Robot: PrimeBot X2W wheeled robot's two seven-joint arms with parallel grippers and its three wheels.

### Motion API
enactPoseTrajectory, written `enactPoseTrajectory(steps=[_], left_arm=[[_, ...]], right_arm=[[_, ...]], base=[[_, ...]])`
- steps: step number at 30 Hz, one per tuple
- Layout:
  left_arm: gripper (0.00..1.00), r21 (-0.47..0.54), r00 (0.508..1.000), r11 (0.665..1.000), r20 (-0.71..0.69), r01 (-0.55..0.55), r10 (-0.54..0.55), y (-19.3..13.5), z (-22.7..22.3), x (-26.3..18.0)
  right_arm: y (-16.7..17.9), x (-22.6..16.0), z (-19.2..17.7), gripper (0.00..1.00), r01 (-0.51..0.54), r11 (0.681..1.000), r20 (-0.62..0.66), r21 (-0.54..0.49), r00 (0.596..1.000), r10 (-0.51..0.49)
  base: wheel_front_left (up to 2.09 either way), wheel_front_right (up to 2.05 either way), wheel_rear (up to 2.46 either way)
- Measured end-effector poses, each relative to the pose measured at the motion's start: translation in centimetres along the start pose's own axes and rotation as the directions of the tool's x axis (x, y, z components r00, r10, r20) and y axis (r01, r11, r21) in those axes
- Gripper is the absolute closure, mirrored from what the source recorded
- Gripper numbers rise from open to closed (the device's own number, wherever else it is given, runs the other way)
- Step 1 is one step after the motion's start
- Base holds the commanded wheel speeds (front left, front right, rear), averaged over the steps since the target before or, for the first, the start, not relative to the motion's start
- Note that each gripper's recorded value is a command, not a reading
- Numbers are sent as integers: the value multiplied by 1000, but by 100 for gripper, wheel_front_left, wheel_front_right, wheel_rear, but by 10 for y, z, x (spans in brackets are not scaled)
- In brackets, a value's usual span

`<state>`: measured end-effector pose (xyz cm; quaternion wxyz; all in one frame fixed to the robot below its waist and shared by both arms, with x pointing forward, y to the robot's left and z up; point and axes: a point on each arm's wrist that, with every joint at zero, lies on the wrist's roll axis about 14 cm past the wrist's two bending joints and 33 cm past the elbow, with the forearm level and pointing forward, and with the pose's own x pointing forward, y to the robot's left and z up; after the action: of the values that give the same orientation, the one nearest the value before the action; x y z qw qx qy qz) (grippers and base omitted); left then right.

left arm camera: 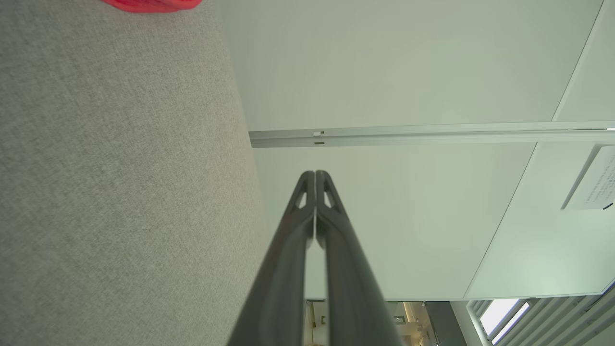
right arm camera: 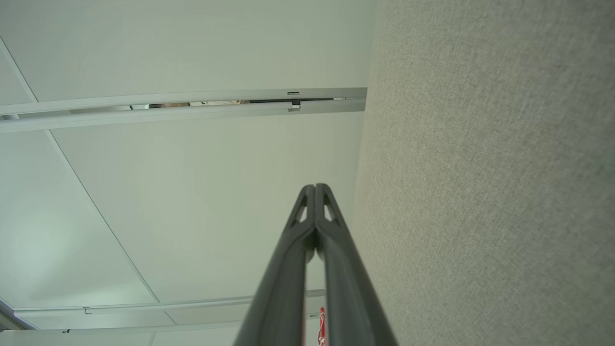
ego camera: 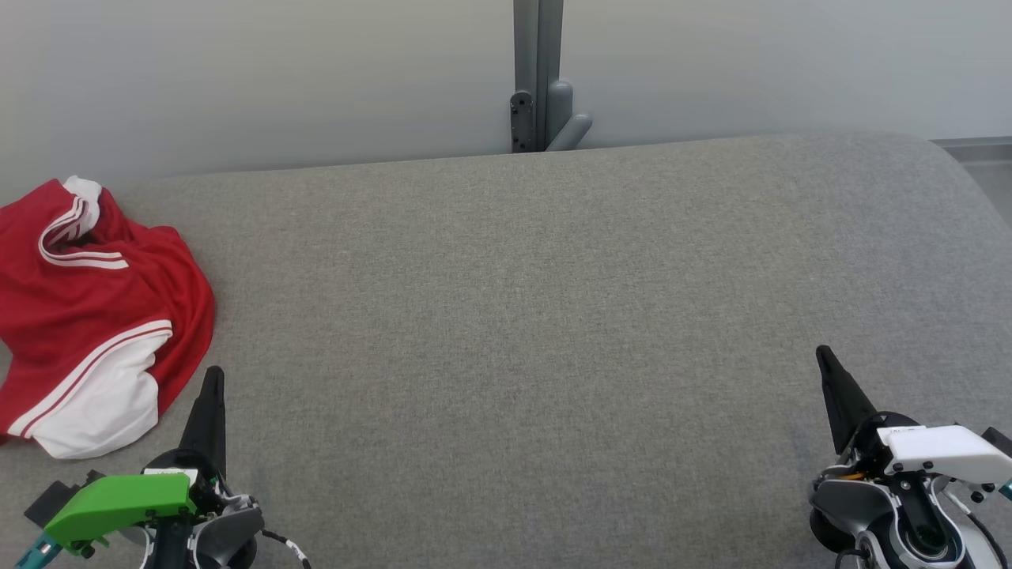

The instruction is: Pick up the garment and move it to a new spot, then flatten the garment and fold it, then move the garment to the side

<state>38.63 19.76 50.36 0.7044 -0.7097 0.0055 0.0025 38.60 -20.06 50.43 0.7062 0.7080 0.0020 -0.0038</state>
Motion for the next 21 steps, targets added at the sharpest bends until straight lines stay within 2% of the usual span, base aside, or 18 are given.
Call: enactPoseTrajectory(steps=[21], left_arm=[[100, 0, 1000, 1000, 0, 0, 0, 0, 0, 0]], right_arm=[[0, 0, 0, 100, 0, 1000, 0, 0, 1000, 0]], base=[[0, 0, 0]])
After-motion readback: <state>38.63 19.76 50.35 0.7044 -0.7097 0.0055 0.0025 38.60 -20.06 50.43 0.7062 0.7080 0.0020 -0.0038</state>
